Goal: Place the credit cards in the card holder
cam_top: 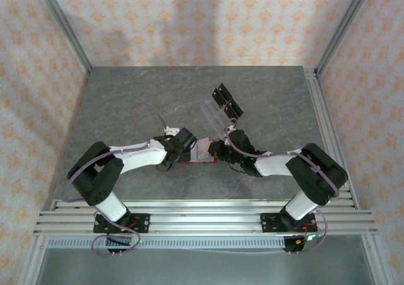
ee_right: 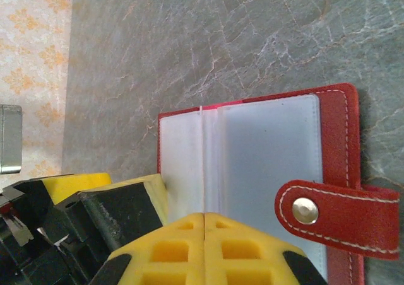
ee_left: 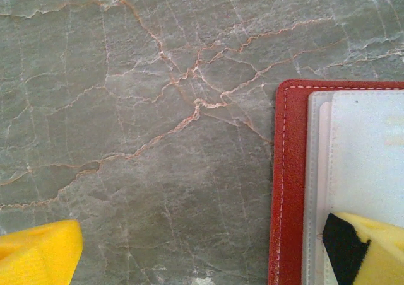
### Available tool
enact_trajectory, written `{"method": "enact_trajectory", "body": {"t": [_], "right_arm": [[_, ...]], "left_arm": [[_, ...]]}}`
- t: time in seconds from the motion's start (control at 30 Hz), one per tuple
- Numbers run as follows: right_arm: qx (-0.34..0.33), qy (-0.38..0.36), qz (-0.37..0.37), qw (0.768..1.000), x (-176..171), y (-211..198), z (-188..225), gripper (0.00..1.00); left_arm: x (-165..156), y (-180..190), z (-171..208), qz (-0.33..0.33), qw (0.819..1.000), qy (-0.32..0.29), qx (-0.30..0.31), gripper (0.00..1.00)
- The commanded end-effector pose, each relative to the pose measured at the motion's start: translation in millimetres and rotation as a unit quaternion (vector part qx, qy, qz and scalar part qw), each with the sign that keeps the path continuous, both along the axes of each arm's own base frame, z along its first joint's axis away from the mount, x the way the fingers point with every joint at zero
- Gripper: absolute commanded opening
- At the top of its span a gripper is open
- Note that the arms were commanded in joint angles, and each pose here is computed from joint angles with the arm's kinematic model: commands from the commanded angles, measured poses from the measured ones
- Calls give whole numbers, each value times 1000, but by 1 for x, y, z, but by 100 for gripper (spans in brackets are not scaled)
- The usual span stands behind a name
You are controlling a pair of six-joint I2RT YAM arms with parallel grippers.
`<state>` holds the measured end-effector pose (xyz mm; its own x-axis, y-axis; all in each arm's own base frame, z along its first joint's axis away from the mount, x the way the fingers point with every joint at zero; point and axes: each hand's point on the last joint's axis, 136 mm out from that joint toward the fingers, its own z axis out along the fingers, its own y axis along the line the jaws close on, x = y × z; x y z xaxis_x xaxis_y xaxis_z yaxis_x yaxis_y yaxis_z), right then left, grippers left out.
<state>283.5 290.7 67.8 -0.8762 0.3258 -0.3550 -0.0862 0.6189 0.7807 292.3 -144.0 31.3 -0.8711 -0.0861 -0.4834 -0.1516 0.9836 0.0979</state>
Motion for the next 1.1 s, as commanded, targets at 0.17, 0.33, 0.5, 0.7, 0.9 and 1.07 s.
{"method": "enact_trajectory", "body": {"t": [0.17,0.33,0.5,0.7,0.9,1.07], "right_arm": [[33,-23,6,999,4,10,4,0],[33,-18,7,999,4,11,-1,0],[29,-17,5,999,2,8,-5,0],[25,-9,4,1000,-1,6,-13,0],[29,-1,7,1000,-3,7,-19,0],[36,4,11,999,-3,10,-21,0]], "left_arm": [[-13,23,-12,18,999,23,44,100],[-13,23,-13,19,999,24,45,100],[-13,23,-12,19,999,23,45,100],[-12,23,-12,19,999,24,45,100],[-13,23,-11,19,999,23,45,99],[-14,24,-11,20,998,23,46,100]]}}
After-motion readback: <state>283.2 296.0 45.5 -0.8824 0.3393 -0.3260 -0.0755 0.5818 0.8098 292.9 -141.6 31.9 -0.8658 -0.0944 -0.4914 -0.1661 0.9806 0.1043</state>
